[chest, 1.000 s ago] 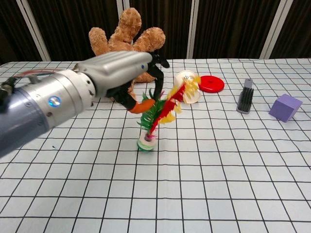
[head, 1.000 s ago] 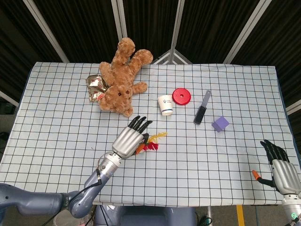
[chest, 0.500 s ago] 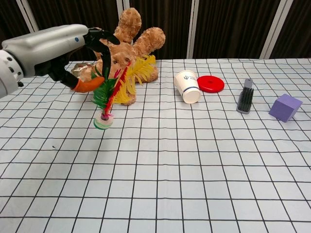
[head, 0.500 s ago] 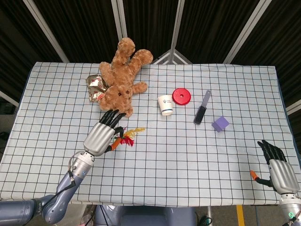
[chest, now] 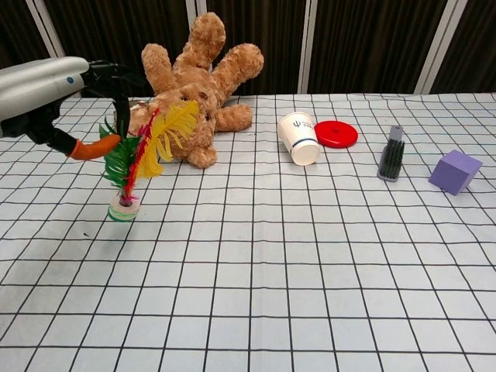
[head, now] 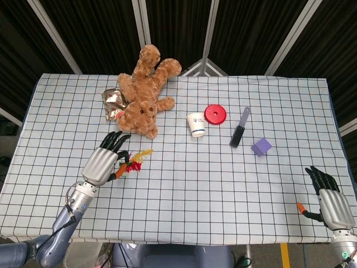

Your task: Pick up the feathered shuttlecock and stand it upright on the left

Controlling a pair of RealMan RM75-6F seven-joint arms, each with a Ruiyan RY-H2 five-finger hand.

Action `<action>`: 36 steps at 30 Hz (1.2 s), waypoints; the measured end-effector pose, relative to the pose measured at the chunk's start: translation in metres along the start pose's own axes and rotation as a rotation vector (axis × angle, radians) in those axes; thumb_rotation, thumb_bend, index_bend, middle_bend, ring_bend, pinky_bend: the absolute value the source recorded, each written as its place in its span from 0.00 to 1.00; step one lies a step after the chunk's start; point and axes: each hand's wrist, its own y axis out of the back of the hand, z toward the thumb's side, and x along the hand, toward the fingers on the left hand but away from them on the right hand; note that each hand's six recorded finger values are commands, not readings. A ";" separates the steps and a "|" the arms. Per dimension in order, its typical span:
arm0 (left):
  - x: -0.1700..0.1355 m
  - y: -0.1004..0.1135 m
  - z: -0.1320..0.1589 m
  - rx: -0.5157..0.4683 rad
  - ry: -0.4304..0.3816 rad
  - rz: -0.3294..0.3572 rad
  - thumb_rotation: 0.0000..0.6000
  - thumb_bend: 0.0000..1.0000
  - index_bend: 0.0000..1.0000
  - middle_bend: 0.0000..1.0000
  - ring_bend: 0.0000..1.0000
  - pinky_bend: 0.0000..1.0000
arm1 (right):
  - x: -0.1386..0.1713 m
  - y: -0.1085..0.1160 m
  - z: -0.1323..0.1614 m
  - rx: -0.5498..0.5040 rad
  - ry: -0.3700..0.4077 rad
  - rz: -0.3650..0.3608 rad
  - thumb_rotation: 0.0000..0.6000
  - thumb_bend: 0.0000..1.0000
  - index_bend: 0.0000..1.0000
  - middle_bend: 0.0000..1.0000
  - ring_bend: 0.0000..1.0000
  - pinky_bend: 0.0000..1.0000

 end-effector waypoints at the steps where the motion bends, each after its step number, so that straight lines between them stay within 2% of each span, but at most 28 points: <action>1: -0.001 -0.001 -0.002 0.000 0.004 -0.001 1.00 0.67 0.59 0.09 0.00 0.01 | 0.000 0.000 0.000 0.000 0.000 0.000 1.00 0.34 0.00 0.00 0.00 0.00; 21: -0.019 -0.013 -0.037 0.003 0.071 -0.036 1.00 0.66 0.57 0.09 0.00 0.01 | 0.000 -0.002 0.001 -0.006 -0.003 0.005 1.00 0.34 0.00 0.00 0.00 0.00; 26: -0.023 -0.012 -0.041 -0.012 0.081 -0.038 1.00 0.58 0.54 0.09 0.00 0.01 | 0.000 -0.002 0.001 -0.003 -0.003 0.004 1.00 0.34 0.00 0.00 0.00 0.00; 28: -0.026 -0.011 -0.044 -0.012 0.084 -0.039 1.00 0.52 0.49 0.07 0.00 0.01 | 0.000 -0.001 0.001 -0.003 -0.003 0.002 1.00 0.34 0.00 0.00 0.00 0.00; 32: -0.033 -0.009 -0.049 -0.027 0.094 -0.044 1.00 0.34 0.29 0.02 0.00 0.01 | 0.000 -0.001 0.000 -0.004 -0.004 0.001 1.00 0.34 0.00 0.00 0.00 0.00; 36: -0.044 -0.005 -0.057 -0.056 0.117 -0.047 1.00 0.26 0.14 0.00 0.00 0.00 | 0.000 -0.001 0.000 -0.001 -0.004 0.003 1.00 0.34 0.00 0.00 0.00 0.00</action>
